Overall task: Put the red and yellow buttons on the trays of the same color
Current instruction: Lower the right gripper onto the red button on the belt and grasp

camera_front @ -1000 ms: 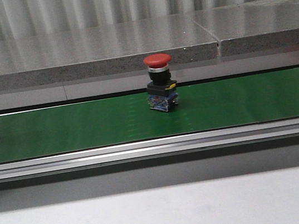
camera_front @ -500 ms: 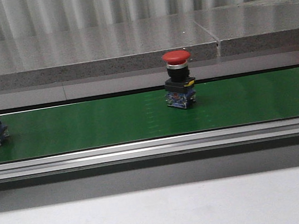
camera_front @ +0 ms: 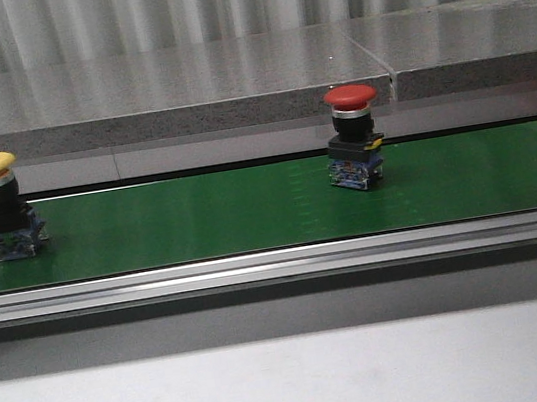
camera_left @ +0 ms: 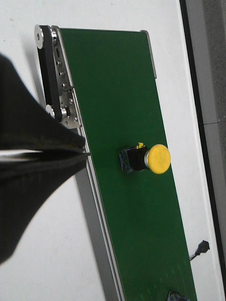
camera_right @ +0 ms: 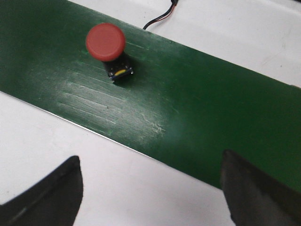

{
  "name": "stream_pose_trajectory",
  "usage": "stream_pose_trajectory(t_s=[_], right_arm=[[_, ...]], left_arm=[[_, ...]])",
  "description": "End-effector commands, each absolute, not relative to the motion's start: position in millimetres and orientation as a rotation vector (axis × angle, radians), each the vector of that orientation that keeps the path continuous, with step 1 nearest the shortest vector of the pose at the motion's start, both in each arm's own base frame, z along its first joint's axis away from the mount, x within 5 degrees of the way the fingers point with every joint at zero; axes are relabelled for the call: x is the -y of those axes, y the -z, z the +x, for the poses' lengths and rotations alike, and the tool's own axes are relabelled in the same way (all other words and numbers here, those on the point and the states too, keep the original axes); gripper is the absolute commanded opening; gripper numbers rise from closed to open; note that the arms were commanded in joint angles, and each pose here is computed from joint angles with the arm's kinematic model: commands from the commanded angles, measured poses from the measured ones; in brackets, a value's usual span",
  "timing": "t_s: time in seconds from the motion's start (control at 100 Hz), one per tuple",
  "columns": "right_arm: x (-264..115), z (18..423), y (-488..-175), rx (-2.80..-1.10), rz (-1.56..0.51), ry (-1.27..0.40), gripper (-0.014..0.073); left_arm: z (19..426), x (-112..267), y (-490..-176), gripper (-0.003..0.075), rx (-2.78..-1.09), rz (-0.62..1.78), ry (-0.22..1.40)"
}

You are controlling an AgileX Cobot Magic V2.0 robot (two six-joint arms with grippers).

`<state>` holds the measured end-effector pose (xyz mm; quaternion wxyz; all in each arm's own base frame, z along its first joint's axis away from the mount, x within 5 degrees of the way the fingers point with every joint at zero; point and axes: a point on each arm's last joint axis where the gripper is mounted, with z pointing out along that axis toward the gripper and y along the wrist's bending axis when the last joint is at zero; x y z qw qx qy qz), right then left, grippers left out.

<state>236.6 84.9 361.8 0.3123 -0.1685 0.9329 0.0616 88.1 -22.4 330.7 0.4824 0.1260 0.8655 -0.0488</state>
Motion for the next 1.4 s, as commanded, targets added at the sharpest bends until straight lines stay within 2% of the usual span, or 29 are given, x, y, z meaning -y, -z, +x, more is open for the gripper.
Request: stream_pose_trajectory(t_s=[0.0,0.18,0.37,0.53,0.75,0.87,1.01,1.11,1.24,1.39], right_arm=[[-90,249,-380,-2.424,-0.484,-0.163,0.0599],[-101,279,-378,-2.5,-0.57,-0.139,0.0599],[-112,309,-361,-2.532,-0.702,-0.11,0.0599],[-119,331,-336,-2.581,-0.721,-0.104,0.0599],[-125,351,-315,-2.565,-0.707,-0.102,0.0591],[-123,357,-308,-2.571,-0.695,-0.099,0.05],[-123,357,-307,-2.581,-0.695,-0.098,0.0283],[-122,357,-307,-2.585,-0.696,-0.098,0.0179],[-122,355,-311,-2.579,-0.685,-0.1,0.015],[-110,351,-329,-2.551,-0.538,-0.121,0.0149]], left_arm=[[90,24,-344,-0.0021,-2.023,0.288,0.15],[90,24,-344,-0.0021,-2.023,0.288,0.15],[90,24,-344,-0.0021,-2.023,0.288,0.15],[90,24,-344,-0.0021,-2.023,0.288,0.15],[90,24,-344,-0.0021,-2.023,0.288,0.15],[90,24,-344,-0.0021,-2.023,0.288,0.15],[90,24,-344,-0.0021,-2.023,0.288,0.15],[90,24,-344,-0.0021,-2.023,0.288,0.15],[90,24,-344,-0.0021,-2.023,0.288,0.15],[90,24,-344,-0.0021,-2.023,0.288,0.15]])
